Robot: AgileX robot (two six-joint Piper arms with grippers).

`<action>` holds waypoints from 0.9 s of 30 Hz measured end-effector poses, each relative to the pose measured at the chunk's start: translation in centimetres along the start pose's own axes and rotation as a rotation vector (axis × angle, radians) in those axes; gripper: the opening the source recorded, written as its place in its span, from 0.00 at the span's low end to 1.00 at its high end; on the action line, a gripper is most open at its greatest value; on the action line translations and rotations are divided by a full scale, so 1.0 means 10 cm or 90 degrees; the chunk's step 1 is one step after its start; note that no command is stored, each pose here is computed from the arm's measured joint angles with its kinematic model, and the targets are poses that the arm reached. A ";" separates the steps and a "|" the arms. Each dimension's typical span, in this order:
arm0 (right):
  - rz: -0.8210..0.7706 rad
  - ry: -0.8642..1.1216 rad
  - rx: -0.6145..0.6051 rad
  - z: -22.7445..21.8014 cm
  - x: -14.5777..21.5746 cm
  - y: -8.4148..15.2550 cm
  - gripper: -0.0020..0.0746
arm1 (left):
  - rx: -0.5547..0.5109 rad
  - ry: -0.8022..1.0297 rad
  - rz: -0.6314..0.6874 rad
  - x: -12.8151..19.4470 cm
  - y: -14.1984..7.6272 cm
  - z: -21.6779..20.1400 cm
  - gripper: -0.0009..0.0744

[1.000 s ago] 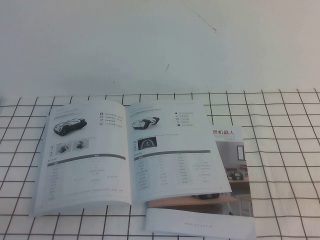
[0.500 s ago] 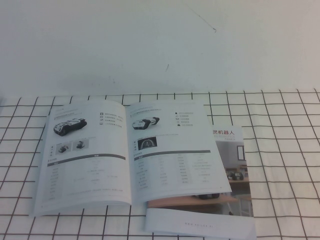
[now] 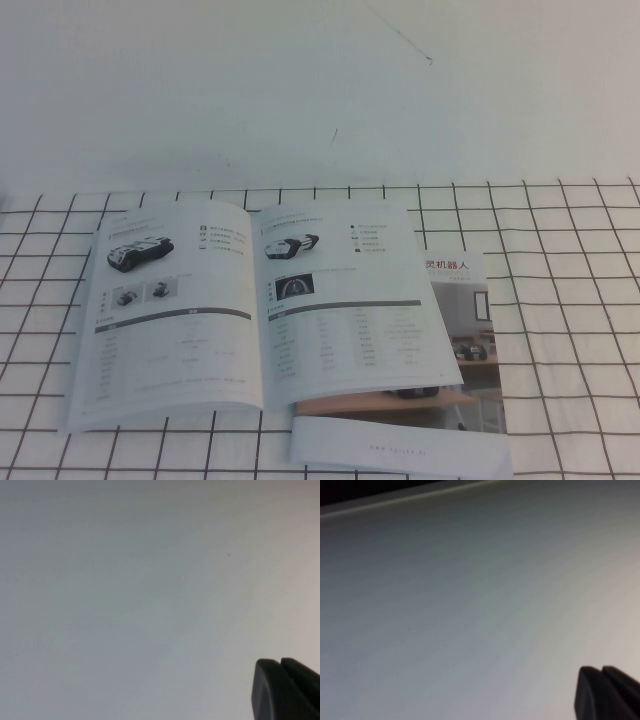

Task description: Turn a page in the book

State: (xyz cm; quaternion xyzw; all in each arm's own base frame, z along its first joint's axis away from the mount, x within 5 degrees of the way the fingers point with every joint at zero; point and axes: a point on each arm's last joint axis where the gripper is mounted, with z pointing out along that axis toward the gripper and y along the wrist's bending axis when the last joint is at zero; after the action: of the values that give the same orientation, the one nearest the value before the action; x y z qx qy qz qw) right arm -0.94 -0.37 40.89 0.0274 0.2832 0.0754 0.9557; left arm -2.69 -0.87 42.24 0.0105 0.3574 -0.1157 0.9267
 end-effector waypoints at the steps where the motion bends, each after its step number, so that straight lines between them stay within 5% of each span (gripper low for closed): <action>1: -0.008 0.007 -0.004 0.12 -0.05 0.02 0.02 | -0.003 0.010 0.015 -0.03 0.00 0.09 0.01; 8: -0.051 0.241 -0.001 0.95 0.02 0.06 0.02 | -0.108 0.211 0.043 0.26 0.23 0.69 0.01; 17: -0.015 0.717 0.022 1.46 1.00 0.01 0.02 | -0.268 0.588 -0.015 1.15 0.54 0.93 0.01; 27: -0.043 0.905 -0.022 1.45 1.85 -0.05 0.02 | -0.068 0.994 -0.019 2.08 0.46 0.82 0.01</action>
State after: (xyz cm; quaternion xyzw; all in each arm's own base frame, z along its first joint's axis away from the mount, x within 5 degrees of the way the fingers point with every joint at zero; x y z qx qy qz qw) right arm 22.34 1.95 43.09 -0.0523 0.8375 0.0497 0.5417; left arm 18.65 -1.53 34.25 0.0396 0.9109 -0.0701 0.4047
